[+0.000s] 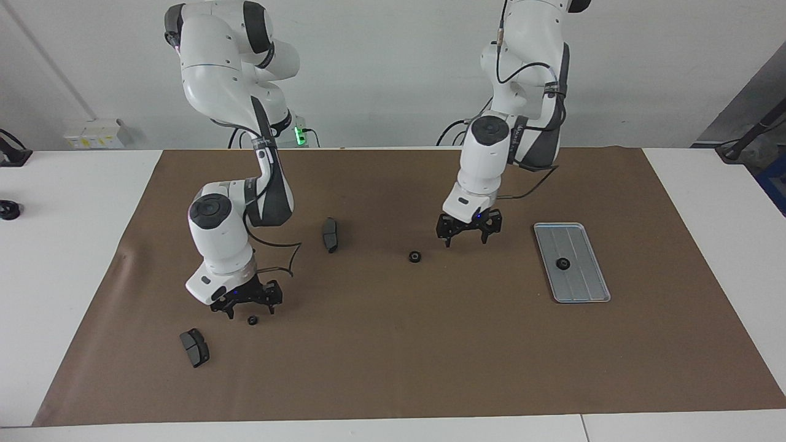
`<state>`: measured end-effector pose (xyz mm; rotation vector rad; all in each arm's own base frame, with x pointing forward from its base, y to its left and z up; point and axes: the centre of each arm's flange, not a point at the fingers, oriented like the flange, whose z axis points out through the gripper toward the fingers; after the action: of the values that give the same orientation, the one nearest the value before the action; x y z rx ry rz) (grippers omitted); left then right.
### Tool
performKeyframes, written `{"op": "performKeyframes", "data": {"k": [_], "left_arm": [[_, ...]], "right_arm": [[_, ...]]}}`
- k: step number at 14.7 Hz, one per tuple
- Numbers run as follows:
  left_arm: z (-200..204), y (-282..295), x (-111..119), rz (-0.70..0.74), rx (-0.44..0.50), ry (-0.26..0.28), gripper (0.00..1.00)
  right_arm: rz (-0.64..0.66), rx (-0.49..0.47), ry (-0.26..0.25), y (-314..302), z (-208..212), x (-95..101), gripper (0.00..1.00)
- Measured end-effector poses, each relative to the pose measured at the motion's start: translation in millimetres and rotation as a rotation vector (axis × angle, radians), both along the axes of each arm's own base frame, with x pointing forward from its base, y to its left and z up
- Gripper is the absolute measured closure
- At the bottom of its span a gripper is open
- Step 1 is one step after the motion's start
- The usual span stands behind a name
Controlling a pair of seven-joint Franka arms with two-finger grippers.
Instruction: Pick bearing gear from pile to tray
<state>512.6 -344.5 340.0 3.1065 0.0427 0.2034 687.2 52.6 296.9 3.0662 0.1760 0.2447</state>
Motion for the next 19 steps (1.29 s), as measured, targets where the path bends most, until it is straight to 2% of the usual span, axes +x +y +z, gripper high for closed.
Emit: {"op": "performKeyframes", "data": {"k": [1,3,4,7,12,13,14,15,17,18,19], "left_arm": [[-4,-8,5,0.0,-0.008,-0.006,0.0],[-13,-22,10,-0.011,-0.017,-0.014,0.0],[-18,-29,8,-0.02,-0.023,-0.019,0.07],[-31,-47,1,-0.034,-0.046,-0.037,0.11],[-41,-48,-5,-0.039,-0.037,-0.024,0.16],[-43,-48,-7,-0.041,-0.033,-0.019,0.22],[-45,-48,-8,-0.042,-0.031,-0.016,0.33],[-46,-48,-9,-0.043,-0.03,-0.015,0.33],[-46,-47,-8,-0.041,-0.03,-0.016,0.34],[-46,-47,-8,-0.039,-0.029,-0.016,0.41],[-45,-45,-7,-0.037,-0.028,-0.016,0.55]], "right_arm": [[-0.002,0.0,0.0,-1,-1,0.1,0.51],[-0.003,0.001,-0.002,-2,-2,0.5,0.52],[-0.003,0.001,-0.001,-2,-4,0.6,0.52],[-0.009,0.001,0.001,-6,-7,0.6,0.53],[-0.012,0.006,0.0,-6,-7,0.5,0.59],[-0.012,0.006,0.0,-6,-7,0.5,0.59],[-0.012,0.007,0.0,-6,-7,0.4,0.61],[-0.013,0.009,0.0,-5,-7,0.4,0.61],[-0.01,0.016,0.0,-1,-7,-0.1,0.77],[-0.01,0.016,0.0,-1,-7,-0.1,0.77],[-0.01,0.016,0.0,-1,-7,-0.1,0.77]]}}
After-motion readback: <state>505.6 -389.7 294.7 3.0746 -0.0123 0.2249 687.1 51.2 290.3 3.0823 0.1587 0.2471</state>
